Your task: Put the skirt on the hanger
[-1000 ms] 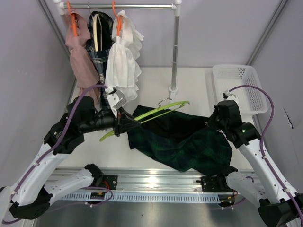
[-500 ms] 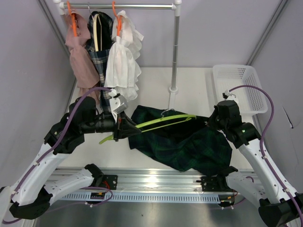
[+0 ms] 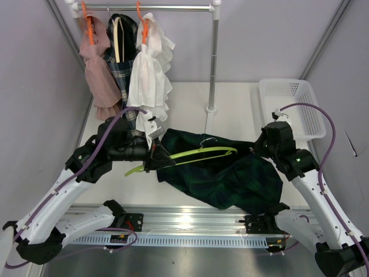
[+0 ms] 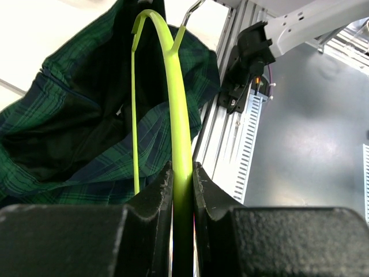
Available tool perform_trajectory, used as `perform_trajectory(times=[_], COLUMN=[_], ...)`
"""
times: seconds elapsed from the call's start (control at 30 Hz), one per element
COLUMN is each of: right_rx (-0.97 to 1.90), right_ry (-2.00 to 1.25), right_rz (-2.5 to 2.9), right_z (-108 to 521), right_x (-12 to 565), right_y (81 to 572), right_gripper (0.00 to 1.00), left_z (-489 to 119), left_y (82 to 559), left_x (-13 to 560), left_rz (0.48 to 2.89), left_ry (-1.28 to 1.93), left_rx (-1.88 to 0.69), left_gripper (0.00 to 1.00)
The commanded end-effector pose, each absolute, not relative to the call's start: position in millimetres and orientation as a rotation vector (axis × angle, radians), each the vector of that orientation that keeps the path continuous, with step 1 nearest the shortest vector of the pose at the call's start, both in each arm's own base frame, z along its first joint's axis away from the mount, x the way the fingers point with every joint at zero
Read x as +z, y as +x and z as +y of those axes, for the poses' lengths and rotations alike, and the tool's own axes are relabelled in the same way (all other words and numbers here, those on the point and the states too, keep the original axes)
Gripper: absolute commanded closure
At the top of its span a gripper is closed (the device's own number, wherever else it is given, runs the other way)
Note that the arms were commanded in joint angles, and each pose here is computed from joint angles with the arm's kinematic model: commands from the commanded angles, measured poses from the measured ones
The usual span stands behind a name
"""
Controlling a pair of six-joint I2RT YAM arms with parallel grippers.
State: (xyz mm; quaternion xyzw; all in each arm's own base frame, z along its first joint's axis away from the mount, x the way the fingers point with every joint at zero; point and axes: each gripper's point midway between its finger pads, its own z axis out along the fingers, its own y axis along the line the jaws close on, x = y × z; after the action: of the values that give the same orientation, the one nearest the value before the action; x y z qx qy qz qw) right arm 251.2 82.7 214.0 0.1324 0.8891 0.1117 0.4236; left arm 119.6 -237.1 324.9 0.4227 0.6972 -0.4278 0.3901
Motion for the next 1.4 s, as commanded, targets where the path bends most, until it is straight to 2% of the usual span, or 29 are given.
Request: perform_trajectory(times=[0.0, 0.9, 1.37], right_rx=[0.323, 0.410, 0.426], right_ry=[0.318, 0.247, 0.223], right_rz=[2.151, 2.082, 2.138], right_z=[86, 112, 124], right_x=[244, 292, 256], right_y=[253, 236, 228], right_gripper=[1.00, 1.00, 1.00], left_z=[-253, -285, -305], left_y=[129, 156, 175], left_x=[338, 308, 293], left_rz=[1.674, 1.726, 1.749], left_ry=[1.088, 1.093, 0.997], left_rx=[-1.120, -1.190, -1.250], left_gripper=[1.00, 1.00, 1.00])
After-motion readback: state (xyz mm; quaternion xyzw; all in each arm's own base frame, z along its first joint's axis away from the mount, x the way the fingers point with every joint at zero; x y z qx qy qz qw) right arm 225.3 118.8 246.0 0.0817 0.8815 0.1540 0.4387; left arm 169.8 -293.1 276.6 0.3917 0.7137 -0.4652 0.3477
